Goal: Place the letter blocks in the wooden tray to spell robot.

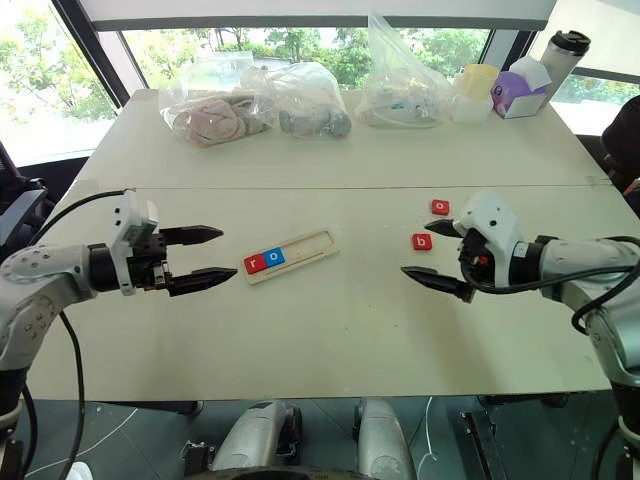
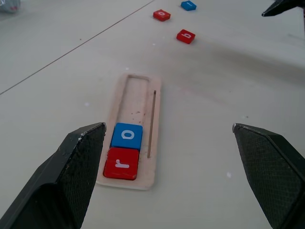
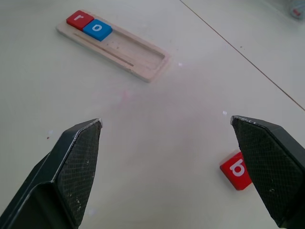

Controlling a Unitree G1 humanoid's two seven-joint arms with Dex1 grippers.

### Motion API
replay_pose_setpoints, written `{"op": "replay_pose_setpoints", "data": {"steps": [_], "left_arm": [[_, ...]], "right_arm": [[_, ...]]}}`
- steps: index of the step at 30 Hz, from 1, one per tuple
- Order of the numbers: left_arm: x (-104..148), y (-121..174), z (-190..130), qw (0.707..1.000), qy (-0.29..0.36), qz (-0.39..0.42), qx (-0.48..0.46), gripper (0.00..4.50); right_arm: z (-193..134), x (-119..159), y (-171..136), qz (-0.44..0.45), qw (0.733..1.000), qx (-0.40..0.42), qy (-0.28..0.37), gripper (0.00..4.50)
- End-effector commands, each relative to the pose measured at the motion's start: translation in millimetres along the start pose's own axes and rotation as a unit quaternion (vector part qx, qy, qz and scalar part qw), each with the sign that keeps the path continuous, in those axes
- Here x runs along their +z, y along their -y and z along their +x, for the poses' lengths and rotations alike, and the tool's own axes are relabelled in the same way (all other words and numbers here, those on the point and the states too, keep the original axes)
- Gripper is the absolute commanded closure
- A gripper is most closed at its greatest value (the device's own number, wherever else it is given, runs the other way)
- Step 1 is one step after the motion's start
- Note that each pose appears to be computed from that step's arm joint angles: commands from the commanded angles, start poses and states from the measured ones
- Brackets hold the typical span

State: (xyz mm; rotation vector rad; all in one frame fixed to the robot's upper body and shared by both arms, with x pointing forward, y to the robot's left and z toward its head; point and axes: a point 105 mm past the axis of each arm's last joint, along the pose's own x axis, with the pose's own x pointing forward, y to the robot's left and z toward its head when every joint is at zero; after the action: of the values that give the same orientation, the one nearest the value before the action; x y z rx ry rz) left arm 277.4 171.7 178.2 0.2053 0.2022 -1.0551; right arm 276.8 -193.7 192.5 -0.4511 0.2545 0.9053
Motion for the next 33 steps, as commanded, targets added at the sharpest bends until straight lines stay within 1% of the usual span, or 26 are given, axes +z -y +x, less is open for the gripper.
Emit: {"op": "replay_pose_setpoints", "data": {"steps": [1, 7, 10, 13, 17, 23, 27, 33], "left_arm": [[7.2, -0.6, -6.0, 1.000, 0.002, 0.024, 0.003, 0.00], [-0.4, -5.7, -4.6, 0.999, -0.013, 0.043, 0.006, 0.00], [-15.1, -9.7, 6.5, 0.998, -0.026, 0.060, -0.004, 0.00], [-22.0, -13.5, 23.1, 0.997, -0.022, 0.071, -0.012, 0.00], [-33.1, -23.5, 54.3, 0.997, -0.013, 0.081, -0.016, 0.00], [-49.7, -30.8, 79.9, 0.994, -0.027, 0.102, -0.020, 0.00], [-67.1, -31.9, 86.7, 0.993, -0.048, 0.107, -0.026, 0.00], [-84.8, -32.2, 84.5, 0.992, -0.073, 0.098, -0.035, 0.00]], "right_arm": [[-2.4, 7.6, 1.3, -0.019, 1.000, -0.004, 0.004, 0.04], [0.8, 7.8, -1.7, -0.020, 1.000, -0.001, 0.004, 0.04], [4.0, 8.3, -3.7, -0.019, 1.000, -0.001, 0.007, 0.04], [5.9, 8.3, -4.3, -0.021, 1.000, -0.005, 0.009, 0.04], [5.5, 10.3, -5.2, -0.012, 0.999, -0.026, 0.023, 0.04], [2.4, 6.5, -11.7, -0.009, 0.999, -0.040, 0.019, 0.04], [-0.2, 5.7, -14.7, -0.006, 0.999, -0.049, 0.017, 0.04], [-1.8, 3.5, -15.7, -0.006, 0.998, -0.061, 0.014, 0.04]]}}
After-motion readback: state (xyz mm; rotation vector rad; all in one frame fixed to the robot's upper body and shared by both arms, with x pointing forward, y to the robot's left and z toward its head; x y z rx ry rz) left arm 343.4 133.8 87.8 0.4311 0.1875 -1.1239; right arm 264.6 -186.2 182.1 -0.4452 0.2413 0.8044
